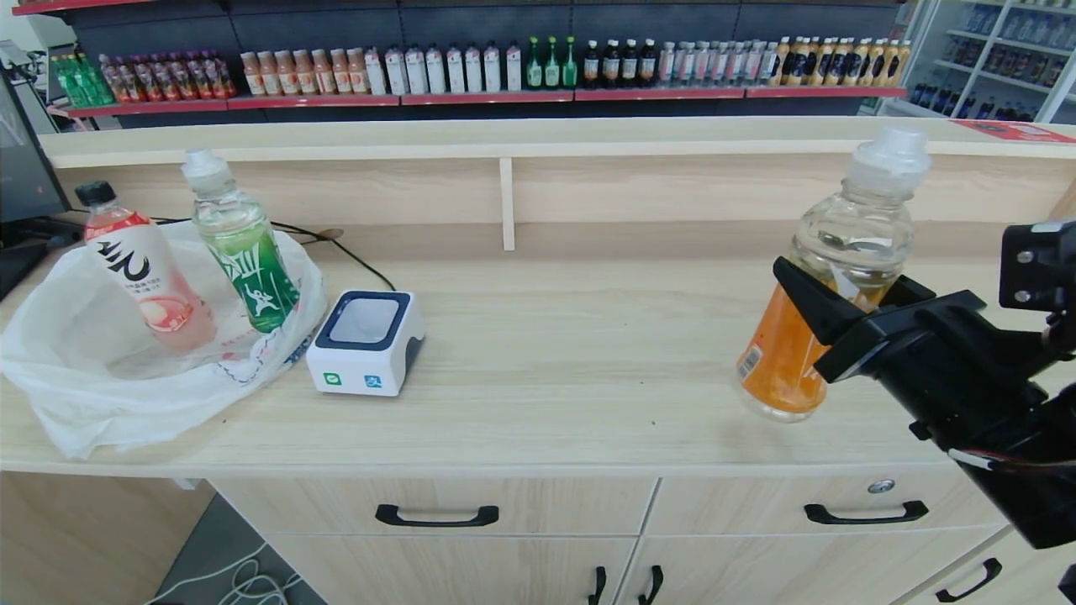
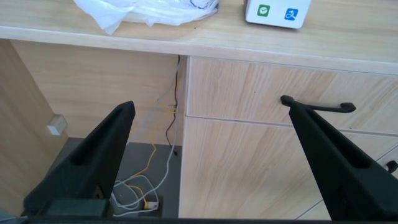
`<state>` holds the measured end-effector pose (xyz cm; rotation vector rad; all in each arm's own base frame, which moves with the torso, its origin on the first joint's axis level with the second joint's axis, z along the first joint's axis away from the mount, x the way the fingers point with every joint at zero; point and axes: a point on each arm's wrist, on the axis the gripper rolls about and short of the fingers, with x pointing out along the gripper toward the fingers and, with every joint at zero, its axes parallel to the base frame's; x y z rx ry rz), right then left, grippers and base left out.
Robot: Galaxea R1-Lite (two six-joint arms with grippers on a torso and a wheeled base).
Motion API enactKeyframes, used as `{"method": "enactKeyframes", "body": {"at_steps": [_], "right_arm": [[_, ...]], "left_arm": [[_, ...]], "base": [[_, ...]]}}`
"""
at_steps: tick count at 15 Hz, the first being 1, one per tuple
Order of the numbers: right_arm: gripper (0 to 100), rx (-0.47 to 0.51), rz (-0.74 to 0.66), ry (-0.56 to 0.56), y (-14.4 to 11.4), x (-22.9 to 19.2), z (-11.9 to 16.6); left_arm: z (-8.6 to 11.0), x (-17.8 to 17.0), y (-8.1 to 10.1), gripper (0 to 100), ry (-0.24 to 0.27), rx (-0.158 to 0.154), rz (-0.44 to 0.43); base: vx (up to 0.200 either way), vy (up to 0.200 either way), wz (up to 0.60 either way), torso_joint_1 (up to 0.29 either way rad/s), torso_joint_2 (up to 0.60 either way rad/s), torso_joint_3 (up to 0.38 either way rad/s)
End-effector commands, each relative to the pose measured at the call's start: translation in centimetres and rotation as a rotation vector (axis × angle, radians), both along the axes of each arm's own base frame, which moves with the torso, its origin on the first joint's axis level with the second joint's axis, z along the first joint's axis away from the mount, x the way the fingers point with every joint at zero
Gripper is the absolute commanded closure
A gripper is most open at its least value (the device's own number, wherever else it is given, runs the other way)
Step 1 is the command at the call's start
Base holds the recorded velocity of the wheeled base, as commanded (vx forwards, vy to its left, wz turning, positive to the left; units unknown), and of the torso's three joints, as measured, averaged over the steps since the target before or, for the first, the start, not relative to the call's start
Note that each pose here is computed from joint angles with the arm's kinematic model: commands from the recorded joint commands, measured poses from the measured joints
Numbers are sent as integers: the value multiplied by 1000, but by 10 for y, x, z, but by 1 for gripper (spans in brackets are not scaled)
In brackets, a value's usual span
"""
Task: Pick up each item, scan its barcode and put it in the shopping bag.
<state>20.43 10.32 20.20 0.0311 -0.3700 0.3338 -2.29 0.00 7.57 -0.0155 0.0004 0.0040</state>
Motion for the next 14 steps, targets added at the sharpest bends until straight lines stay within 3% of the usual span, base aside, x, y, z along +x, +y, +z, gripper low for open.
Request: {"method": "enactKeyframes", "body": {"at_steps": [1, 14], "right_arm": [[100, 4, 1, -3, 3, 6, 1], [100, 30, -3, -31, 4, 10, 9]], "left_arm": [[0, 0, 0, 0, 0, 0, 1], [0, 0, 0, 0, 1, -3, 1]], "base": [[0, 200, 0, -12, 2, 7], [0, 200, 0, 4, 2, 1]]}}
